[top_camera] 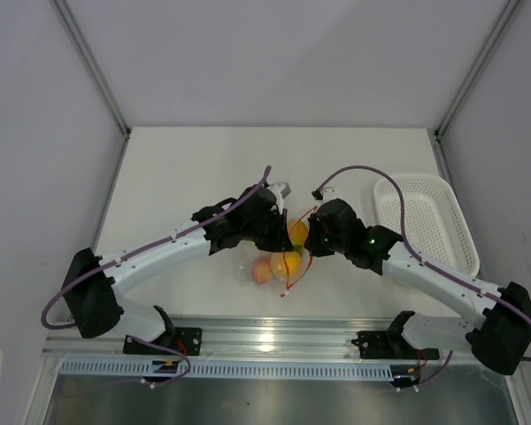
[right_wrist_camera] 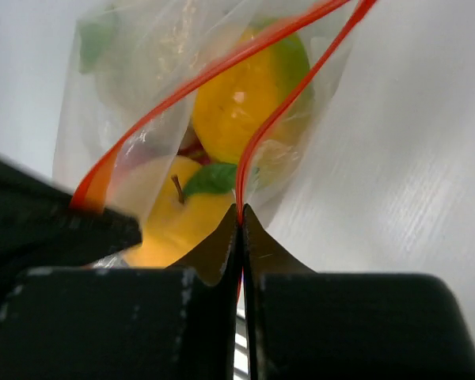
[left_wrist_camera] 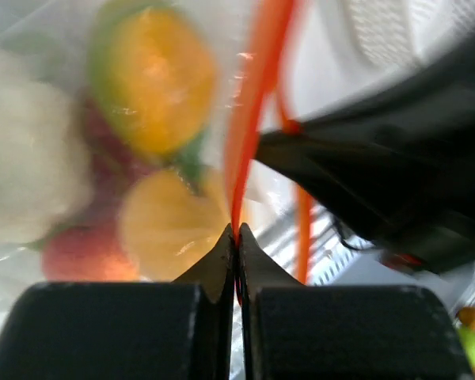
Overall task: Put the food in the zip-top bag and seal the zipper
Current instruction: Adjust the zipper food storage bag at the center of the board.
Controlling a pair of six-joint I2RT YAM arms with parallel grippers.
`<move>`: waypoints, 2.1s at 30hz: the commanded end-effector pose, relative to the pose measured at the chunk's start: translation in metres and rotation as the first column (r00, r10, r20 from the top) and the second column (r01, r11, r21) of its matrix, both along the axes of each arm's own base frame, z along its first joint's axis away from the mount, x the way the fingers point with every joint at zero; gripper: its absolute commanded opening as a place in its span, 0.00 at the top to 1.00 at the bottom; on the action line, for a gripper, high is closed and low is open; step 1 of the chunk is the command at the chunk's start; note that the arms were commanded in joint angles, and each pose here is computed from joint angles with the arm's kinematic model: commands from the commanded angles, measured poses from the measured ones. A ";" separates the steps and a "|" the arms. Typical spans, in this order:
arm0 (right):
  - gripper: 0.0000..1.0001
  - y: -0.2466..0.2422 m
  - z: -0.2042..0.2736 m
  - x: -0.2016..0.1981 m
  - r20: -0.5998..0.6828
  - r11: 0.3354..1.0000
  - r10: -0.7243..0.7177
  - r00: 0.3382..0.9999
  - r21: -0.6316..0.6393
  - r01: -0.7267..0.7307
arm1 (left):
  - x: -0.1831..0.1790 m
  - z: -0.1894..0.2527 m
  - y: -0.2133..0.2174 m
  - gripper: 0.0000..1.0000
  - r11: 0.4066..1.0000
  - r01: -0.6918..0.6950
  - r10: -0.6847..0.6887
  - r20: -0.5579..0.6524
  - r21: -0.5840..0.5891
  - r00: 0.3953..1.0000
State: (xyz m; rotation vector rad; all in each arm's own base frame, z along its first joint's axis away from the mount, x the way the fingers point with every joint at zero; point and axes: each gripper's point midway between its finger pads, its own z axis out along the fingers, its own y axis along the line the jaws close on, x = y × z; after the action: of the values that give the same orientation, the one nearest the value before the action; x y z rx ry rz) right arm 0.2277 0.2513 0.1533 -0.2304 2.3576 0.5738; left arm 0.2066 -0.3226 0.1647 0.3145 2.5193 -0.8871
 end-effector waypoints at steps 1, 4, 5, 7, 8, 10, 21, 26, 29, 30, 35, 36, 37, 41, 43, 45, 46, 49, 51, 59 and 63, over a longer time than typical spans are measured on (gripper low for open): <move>1.00 -0.017 0.045 -0.016 0.103 0.997 0.063 0.993 0.031 -0.067 | -0.028 0.125 -0.037 0.99 0.967 0.163 -0.105 0.276 -0.196 0.956; 1.00 -0.042 0.065 -0.022 0.154 0.998 0.041 0.987 0.049 -0.049 | -0.036 0.132 -0.029 0.99 0.967 0.141 -0.086 0.248 -0.214 0.965; 1.00 -0.046 0.068 -0.022 0.156 0.998 0.030 0.987 0.053 -0.039 | -0.039 0.121 -0.025 0.99 0.971 0.137 -0.090 0.230 -0.198 0.969; 1.00 -0.052 0.069 -0.026 0.150 0.998 0.024 0.988 0.056 -0.033 | -0.043 0.095 -0.017 0.99 0.978 0.128 -0.096 0.188 -0.167 0.977; 1.00 -0.053 0.069 -0.027 0.148 0.998 0.017 0.989 0.060 -0.026 | -0.044 0.089 -0.014 0.99 0.980 0.121 -0.095 0.164 -0.156 0.982; 1.00 -0.054 0.072 -0.030 0.140 0.996 -0.001 0.990 0.087 -0.011 | -0.046 0.083 -0.014 0.99 0.981 0.138 -0.118 0.142 -0.137 0.983; 1.00 -0.049 0.063 -0.026 0.062 0.984 -0.094 0.994 0.156 0.083 | -0.045 0.077 -0.025 1.00 0.964 0.245 -0.225 0.175 -0.105 0.959; 1.00 -0.035 0.071 -0.022 0.046 0.976 -0.080 0.996 0.206 0.069 | -0.046 0.078 -0.031 1.00 0.952 0.275 -0.248 0.192 -0.133 0.950; 1.00 -0.014 0.088 -0.024 0.036 0.960 -0.018 0.999 0.279 0.007 | -0.042 0.076 -0.033 1.00 0.954 0.273 -0.246 0.203 -0.120 0.948; 1.00 -0.011 0.092 -0.024 0.030 0.954 -0.014 0.999 0.299 0.005 | -0.041 0.078 -0.036 0.99 0.951 0.278 -0.247 0.211 -0.133 0.946; 1.00 0.000 0.116 -0.022 0.054 0.940 -0.007 0.999 0.341 -0.012 | -0.037 0.072 -0.041 0.99 0.950 0.284 -0.253 0.219 -0.126 0.942; 1.00 -0.001 0.115 -0.020 0.053 0.943 -0.017 0.998 0.332 -0.002 | -0.036 0.067 -0.041 1.00 0.951 0.285 -0.256 0.214 -0.118 0.943; 1.00 0.000 0.115 -0.022 0.051 0.944 -0.012 0.999 0.329 -0.006 | -0.035 0.069 -0.043 0.99 0.949 0.288 -0.256 0.224 -0.126 0.940; 1.00 0.004 0.118 -0.018 0.065 0.945 0.001 0.998 0.325 -0.022 | -0.038 0.069 -0.045 1.00 0.945 0.291 -0.255 0.217 -0.152 0.942; 0.99 0.009 0.118 -0.014 0.068 0.947 0.019 0.998 0.319 -0.040 | -0.039 0.070 -0.043 0.99 0.945 0.284 -0.246 0.220 -0.161 0.944; 0.87 0.015 0.125 -0.009 0.088 0.947 0.047 0.995 0.314 -0.072 | -0.034 0.075 -0.041 0.99 0.953 0.247 -0.205 0.227 -0.176 0.952; 0.77 0.017 0.116 -0.007 0.072 0.959 0.063 0.995 0.273 -0.081 | -0.033 0.077 -0.039 1.00 0.956 0.230 -0.188 0.224 -0.181 0.956; 0.44 0.014 0.115 -0.005 0.058 0.971 0.058 0.997 0.227 -0.070 | -0.031 0.076 -0.032 0.99 0.973 0.139 -0.108 0.169 -0.185 0.980; 0.32 0.010 0.115 -0.009 0.070 0.974 0.058 0.996 0.216 -0.072 | -0.024 0.067 -0.022 0.99 0.984 0.048 -0.024 0.142 -0.169 0.990; 0.29 -0.022 0.128 -0.058 0.107 0.980 0.113 0.988 0.154 -0.129 | -0.022 0.064 -0.017 0.99 0.967 -0.091 0.109 0.063 -0.237 0.992; 0.28 -0.027 0.121 -0.072 0.074 0.987 0.104 0.992 0.115 -0.112 | -0.020 0.064 -0.016 0.99 0.970 -0.110 0.124 0.051 -0.216 0.991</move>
State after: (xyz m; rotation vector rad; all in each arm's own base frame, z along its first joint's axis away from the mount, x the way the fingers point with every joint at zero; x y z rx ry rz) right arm 0.1610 0.2367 0.2774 -0.3330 2.2044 0.8339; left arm 0.1777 -0.3366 0.2108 0.2022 2.3719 -1.0461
